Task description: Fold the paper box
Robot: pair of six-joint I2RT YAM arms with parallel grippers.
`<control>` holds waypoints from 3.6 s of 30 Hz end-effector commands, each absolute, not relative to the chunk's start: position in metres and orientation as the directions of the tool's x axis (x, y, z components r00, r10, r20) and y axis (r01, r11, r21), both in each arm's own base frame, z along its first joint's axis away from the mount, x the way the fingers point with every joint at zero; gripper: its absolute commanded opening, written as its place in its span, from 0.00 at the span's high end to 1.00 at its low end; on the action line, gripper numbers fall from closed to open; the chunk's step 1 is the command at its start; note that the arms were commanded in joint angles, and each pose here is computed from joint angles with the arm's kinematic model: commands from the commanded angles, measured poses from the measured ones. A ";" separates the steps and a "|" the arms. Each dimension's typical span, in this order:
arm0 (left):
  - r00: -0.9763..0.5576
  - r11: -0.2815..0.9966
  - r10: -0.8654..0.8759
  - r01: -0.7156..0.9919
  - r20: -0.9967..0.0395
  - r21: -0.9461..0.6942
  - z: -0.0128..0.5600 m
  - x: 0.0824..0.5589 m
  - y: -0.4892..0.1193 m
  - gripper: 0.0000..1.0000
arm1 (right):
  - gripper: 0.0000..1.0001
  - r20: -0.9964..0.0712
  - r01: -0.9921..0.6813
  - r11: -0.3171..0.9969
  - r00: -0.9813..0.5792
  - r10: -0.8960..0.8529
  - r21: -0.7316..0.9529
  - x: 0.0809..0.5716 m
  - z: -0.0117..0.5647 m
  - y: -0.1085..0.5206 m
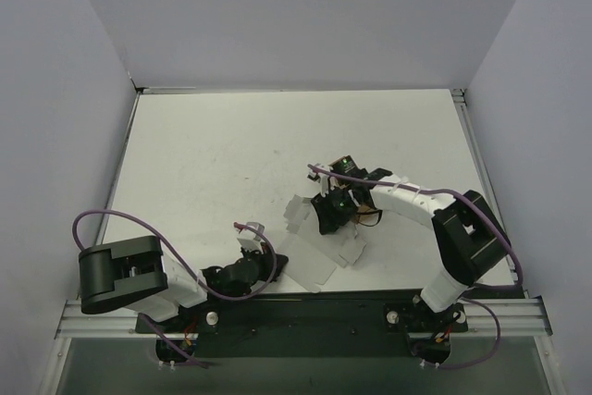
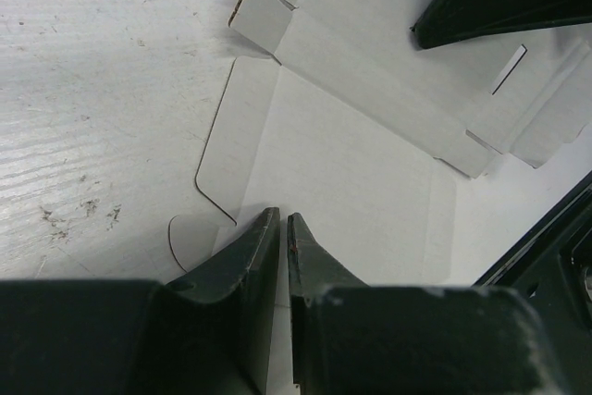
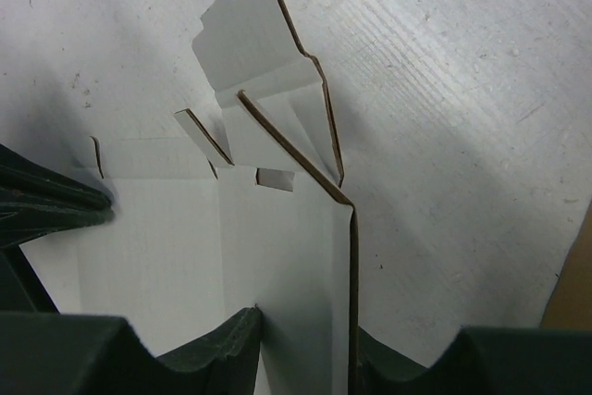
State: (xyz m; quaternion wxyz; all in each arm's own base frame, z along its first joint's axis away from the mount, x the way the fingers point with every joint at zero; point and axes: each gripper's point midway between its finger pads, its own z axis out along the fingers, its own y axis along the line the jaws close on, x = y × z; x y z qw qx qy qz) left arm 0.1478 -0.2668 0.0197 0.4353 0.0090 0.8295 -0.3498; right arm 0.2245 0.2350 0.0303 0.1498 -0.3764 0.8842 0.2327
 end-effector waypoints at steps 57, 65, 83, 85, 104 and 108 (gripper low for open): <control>-0.651 0.912 -0.203 0.147 -0.731 -0.383 -0.018 0.135 -0.196 0.81 | 0.32 -0.657 -0.359 0.860 -0.556 -0.509 -0.363 0.236 0.144 0.231; -0.630 0.927 -0.210 0.114 -0.748 -0.356 -0.021 0.135 -0.188 0.81 | 0.33 -0.678 -0.212 0.973 -0.729 -0.092 0.096 0.219 0.141 0.243; -0.630 0.907 -0.225 0.144 -0.744 -0.396 -0.017 0.132 -0.191 0.82 | 0.30 -0.543 -0.588 0.787 -0.729 -0.416 0.186 0.256 0.070 0.241; -0.630 0.907 -0.225 0.144 -0.744 -0.396 -0.017 0.132 -0.191 0.82 | 0.32 -0.516 -0.591 0.781 -0.742 -0.428 0.203 0.259 0.061 0.241; -0.630 0.903 -0.223 0.154 -0.744 -0.401 -0.015 0.132 -0.196 0.82 | 0.81 -0.483 -0.696 0.652 -0.701 -0.525 0.302 0.244 0.058 0.265; -0.628 0.900 -0.222 0.162 -0.745 -0.405 -0.013 0.132 -0.198 0.82 | 0.96 -0.485 -0.723 0.634 -0.674 -0.557 0.275 0.233 0.058 0.269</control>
